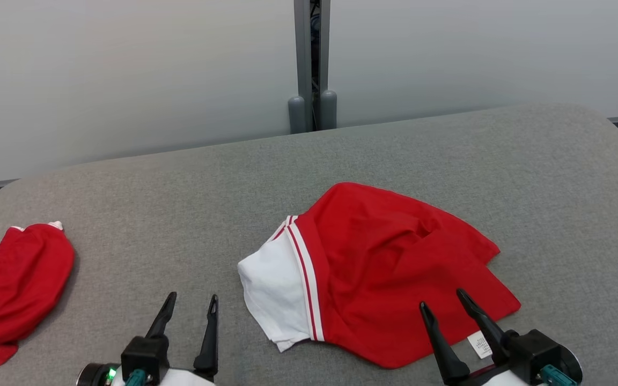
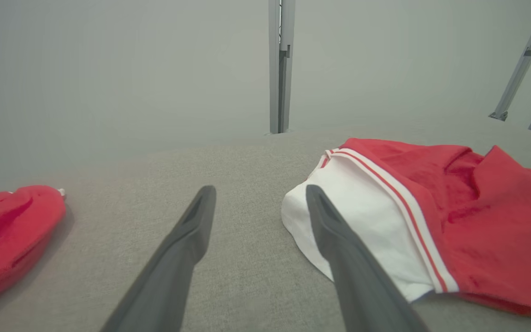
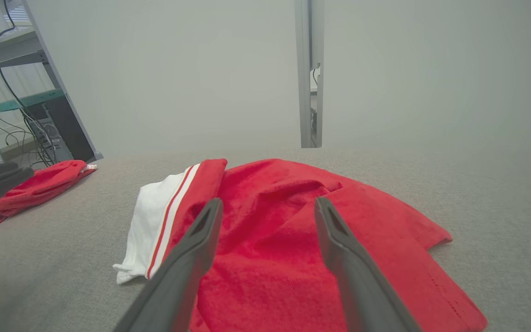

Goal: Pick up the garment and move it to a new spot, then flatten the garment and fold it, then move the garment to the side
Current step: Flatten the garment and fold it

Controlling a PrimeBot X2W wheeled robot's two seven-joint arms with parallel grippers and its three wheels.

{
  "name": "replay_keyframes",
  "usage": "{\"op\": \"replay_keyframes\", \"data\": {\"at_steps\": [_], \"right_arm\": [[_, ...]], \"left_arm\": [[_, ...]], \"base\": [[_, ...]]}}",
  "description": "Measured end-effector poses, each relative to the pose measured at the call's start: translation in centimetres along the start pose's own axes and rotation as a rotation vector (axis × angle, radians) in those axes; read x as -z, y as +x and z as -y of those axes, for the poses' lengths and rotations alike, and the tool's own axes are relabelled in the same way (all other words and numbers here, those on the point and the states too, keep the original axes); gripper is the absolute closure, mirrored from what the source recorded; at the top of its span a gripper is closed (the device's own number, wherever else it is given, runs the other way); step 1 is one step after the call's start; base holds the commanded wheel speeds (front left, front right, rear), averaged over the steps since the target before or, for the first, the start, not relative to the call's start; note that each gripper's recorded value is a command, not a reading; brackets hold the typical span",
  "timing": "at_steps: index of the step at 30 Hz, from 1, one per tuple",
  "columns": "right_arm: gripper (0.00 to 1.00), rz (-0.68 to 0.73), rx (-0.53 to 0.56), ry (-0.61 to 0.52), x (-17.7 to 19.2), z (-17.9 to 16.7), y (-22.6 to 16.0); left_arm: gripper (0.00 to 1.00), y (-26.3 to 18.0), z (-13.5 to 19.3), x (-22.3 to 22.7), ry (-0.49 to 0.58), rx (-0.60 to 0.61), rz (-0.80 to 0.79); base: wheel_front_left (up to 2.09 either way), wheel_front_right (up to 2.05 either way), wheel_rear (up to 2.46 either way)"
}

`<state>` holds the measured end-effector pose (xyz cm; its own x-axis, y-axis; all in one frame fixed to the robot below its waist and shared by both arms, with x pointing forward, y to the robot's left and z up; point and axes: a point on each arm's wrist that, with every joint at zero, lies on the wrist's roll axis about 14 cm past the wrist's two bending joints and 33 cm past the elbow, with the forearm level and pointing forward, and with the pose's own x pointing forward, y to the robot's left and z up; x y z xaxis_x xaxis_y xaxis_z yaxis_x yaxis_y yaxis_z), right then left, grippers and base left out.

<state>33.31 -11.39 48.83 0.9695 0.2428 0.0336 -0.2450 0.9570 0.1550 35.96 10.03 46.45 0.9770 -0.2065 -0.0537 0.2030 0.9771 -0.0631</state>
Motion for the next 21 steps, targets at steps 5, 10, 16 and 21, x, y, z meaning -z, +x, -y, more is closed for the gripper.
{"op": "replay_keyframes", "data": {"at_steps": [5, 10, 16, 21], "right_arm": [[0.0, -0.009, 0.02, -0.01, 0.1, 0.9, -0.1], [0.0, -0.014, 0.04, -0.012, 0.2, 1.7, -0.1], [0.0, -0.028, 0.061, -0.005, 0.6, 2.3, 0.0], [0.0, -0.034, 0.075, -0.007, 0.7, 2.9, 0.4]], "left_arm": [[0.0, 2.5, 1.5, 0.9, 0.005, 0.088, -0.042], [0.0, 4.5, 3.2, 2.1, 0.006, 0.172, -0.093], [0.0, 6.5, 4.1, 3.9, 0.022, 0.216, -0.161], [0.0, 7.6, 4.1, 4.9, 0.027, 0.217, -0.2]], "base": [[0.0, 0.0, 0.0], [0.0, 0.0, 0.0], [0.0, 0.0, 0.0], [0.0, 0.0, 0.0]]}}
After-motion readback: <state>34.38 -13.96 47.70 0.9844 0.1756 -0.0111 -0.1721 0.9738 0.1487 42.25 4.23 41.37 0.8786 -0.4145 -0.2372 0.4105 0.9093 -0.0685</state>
